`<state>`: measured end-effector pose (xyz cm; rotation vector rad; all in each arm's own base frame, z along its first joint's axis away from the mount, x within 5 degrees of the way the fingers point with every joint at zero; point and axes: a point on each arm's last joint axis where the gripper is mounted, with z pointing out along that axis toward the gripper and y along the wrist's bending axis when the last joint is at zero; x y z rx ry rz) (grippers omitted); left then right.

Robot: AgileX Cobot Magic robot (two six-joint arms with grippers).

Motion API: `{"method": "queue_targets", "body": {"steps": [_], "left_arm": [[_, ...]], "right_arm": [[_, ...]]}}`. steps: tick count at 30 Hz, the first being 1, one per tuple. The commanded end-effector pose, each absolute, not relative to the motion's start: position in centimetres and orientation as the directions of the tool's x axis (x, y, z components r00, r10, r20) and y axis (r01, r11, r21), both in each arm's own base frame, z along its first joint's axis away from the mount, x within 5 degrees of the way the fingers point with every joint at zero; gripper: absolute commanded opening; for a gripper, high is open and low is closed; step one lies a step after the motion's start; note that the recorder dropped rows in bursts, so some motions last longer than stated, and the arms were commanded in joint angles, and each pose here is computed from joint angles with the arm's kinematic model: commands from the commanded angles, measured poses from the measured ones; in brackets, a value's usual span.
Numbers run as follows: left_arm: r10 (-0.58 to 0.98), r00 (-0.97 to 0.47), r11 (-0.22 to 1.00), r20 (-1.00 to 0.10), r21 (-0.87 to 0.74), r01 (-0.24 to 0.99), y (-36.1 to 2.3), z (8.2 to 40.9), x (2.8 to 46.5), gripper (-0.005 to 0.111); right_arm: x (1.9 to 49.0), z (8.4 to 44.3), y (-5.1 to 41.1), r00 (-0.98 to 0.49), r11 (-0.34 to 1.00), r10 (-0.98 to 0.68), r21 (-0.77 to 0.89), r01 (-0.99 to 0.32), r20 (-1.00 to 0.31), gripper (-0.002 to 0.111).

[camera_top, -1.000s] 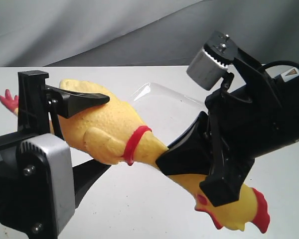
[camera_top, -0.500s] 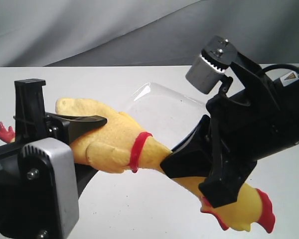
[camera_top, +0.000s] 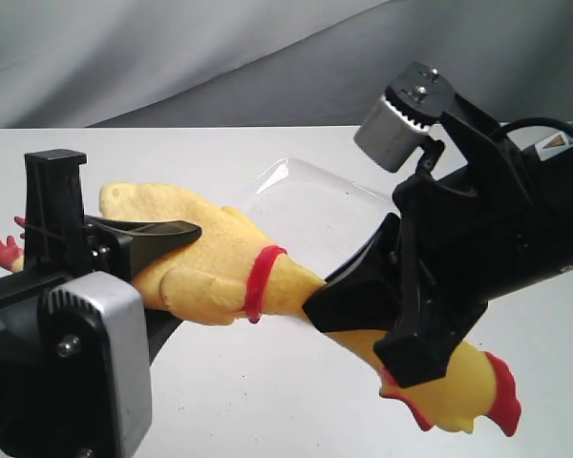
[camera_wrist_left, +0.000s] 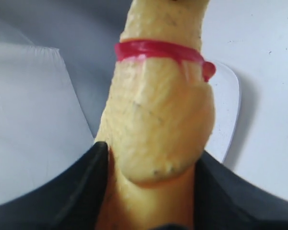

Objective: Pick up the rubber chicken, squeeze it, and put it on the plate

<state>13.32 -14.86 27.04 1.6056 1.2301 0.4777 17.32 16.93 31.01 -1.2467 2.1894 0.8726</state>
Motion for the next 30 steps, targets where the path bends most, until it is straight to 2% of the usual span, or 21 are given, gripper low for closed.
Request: {"method": "queue_targets", "body": {"steps": [1, 2, 3, 7, 9, 12, 16, 21, 23, 24, 25, 26, 27, 28, 30], "left_arm": [[0.883, 0.417, 0.002, -0.215, 0.891, 0.454, -14.9, 27.2, 13.3, 0.077], [0.886, 0.401, 0.026, -0.235, 0.886, 0.463, -14.9, 27.2, 13.4, 0.086], [0.888, 0.384, 0.048, -0.253, 0.881, 0.47, -14.8, 27.2, 13.4, 0.09], [0.891, 0.363, 0.072, -0.272, 0.876, 0.477, -14.7, 27.2, 13.5, 0.081], [0.888, 0.369, 0.071, -0.274, 0.875, 0.479, -14.8, 27.2, 13.4, 0.068], [0.888, 0.369, 0.071, -0.274, 0.875, 0.479, -14.8, 27.2, 13.4, 0.043], [0.888, 0.37, 0.069, -0.272, 0.876, 0.478, -14.8, 27.2, 13.4, 0.001], [0.888, 0.374, 0.064, -0.266, 0.878, 0.474, -14.8, 27.2, 13.4, 0.001], [0.889, 0.393, 0.033, -0.234, 0.89, 0.456, -14.8, 27.2, 13.4, 0.014], [0.889, 0.415, -0.007, -0.192, 0.901, 0.433, -14.8, 27.3, 13.5, 0.031], [0.889, 0.423, -0.022, -0.176, 0.906, 0.423, -14.8, 27.3, 13.5, 0.054], [0.891, 0.414, -0.007, -0.188, 0.905, 0.426, -14.8, 27.3, 13.5, 0.072], [0.895, 0.373, 0.06, -0.245, 0.895, 0.443, -14.7, 27.4, 13.6, 0.089], [0.905, 0.322, 0.117, -0.277, 0.892, 0.438, -14.4, 27.6, 13.8, 0.092], [0.936, 0.23, 0.165, -0.265, 0.911, 0.377, -13.6, 28.4, 14.4, 0.088]], "right_arm": [[17.6, 31.4, 17.0, -0.479, 0.408, -0.54, 0.283, -0.868, -0.692, 0.0], [17.6, 31.4, 17.0, -0.479, 0.408, -0.54, 0.283, -0.868, -0.692, 0.0], [17.6, 31.4, 17.0, -0.479, 0.408, -0.54, 0.283, -0.868, -0.692, 0.0], [17.6, 31.4, 17.0, -0.479, 0.408, -0.54, 0.283, -0.868, -0.692, 0.0], [17.6, 31.4, 17.0, -0.479, 0.408, -0.54, 0.283, -0.868, -0.692, 0.0], [17.6, 31.4, 17.0, -0.479, 0.408, -0.54, 0.283, -0.868, -0.692, 0.0], [17.6, 31.4, 17.0, -0.48, 0.406, -0.542, 0.286, -0.868, -0.69, 0.0], [17.6, 31.4, 17.0, -0.48, 0.406, -0.542, 0.286, -0.868, -0.69, 0.0], [17.6, 31.4, 17.0, -0.48, 0.406, -0.542, 0.286, -0.868, -0.69, 0.0], [17.6, 31.4, 17.0, -0.48, 0.406, -0.542, 0.286, -0.868, -0.69, 0.0], [17.6, 31.4, 17.0, -0.48, 0.406, -0.542, 0.286, -0.868, -0.69, 0.0], [17.6, 31.4, 17.0, -0.48, 0.406, -0.542, 0.286, -0.868, -0.69, 0.0], [17.7, 31.4, 17.0, -0.48, 0.41, -0.538, 0.282, -0.867, -0.693, 0.0], [17.8, 31.4, 17.0, -0.478, 0.418, -0.53, 0.275, -0.866, -0.701, 0.0], [18.5, 31.6, 17.0, -0.462, 0.461, -0.499, 0.227, -0.858, -0.734, 0.0]]}}
